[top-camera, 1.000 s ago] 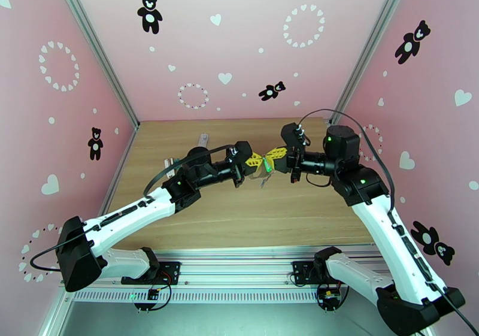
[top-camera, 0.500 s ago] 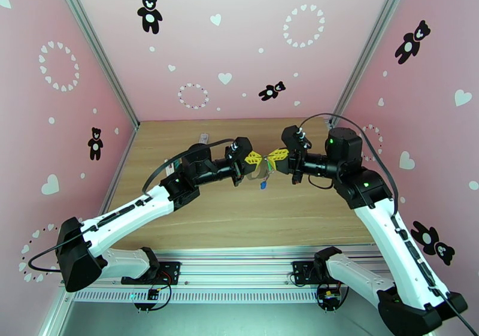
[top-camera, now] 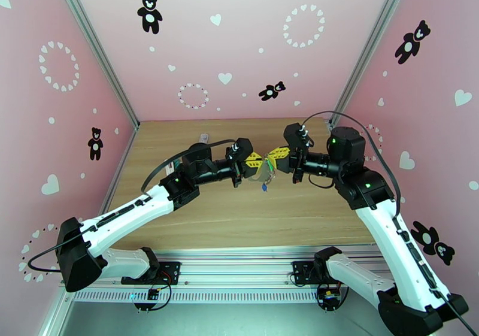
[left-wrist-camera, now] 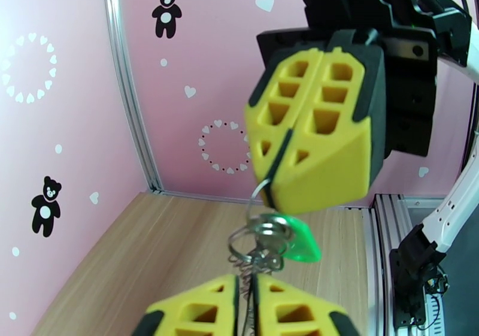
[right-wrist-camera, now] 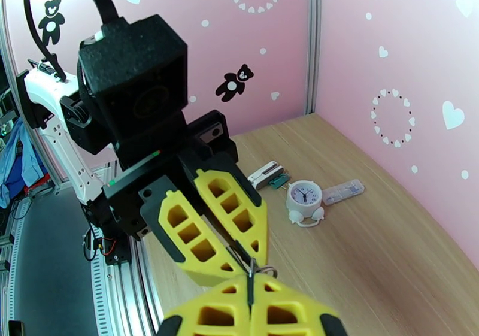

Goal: Remove the keys from the keyring

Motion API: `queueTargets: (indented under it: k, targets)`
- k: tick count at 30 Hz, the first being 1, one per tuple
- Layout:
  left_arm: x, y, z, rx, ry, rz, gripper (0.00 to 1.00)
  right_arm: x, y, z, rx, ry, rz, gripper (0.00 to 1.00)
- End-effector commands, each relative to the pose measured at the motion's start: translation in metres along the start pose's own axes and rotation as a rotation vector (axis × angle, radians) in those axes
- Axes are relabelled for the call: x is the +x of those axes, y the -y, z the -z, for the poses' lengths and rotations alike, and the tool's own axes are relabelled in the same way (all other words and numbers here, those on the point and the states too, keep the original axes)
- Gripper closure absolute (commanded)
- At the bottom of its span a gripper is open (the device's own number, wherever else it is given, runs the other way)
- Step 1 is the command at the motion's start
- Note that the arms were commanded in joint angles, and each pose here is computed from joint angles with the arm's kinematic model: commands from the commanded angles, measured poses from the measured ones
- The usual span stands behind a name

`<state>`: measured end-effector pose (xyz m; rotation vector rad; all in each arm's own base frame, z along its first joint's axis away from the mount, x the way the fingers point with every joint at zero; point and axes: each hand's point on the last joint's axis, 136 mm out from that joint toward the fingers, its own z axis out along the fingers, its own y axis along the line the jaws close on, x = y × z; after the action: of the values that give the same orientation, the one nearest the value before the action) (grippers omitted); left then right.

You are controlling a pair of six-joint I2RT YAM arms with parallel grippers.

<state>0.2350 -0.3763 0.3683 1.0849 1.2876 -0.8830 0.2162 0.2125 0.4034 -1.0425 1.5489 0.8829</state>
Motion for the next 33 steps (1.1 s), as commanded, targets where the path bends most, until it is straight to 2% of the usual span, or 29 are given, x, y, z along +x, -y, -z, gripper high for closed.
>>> queueTargets:
  k: [1,8,13,29,33]
  targets:
    - [-0.001,-0.002,0.002,0.003,-0.011,-0.030,0.73,-0.023,-0.010,0.006,-0.035,0.058,0.042,1.00]
    - [-0.007,0.007,-0.005,0.080,-0.014,-0.088,0.61,-0.021,-0.014,0.005,-0.066,0.058,0.038,1.00]
    - [-0.010,0.013,-0.011,0.129,0.013,-0.111,0.58,-0.020,-0.016,0.004,-0.087,0.053,0.035,1.00]
    - [-0.009,0.007,-0.015,0.099,0.029,-0.099,0.86,-0.014,-0.013,0.003,-0.071,0.040,0.035,1.00]
    - [-0.012,0.006,-0.013,0.100,0.040,-0.066,0.98,-0.011,-0.014,0.005,-0.058,0.034,0.052,1.00]
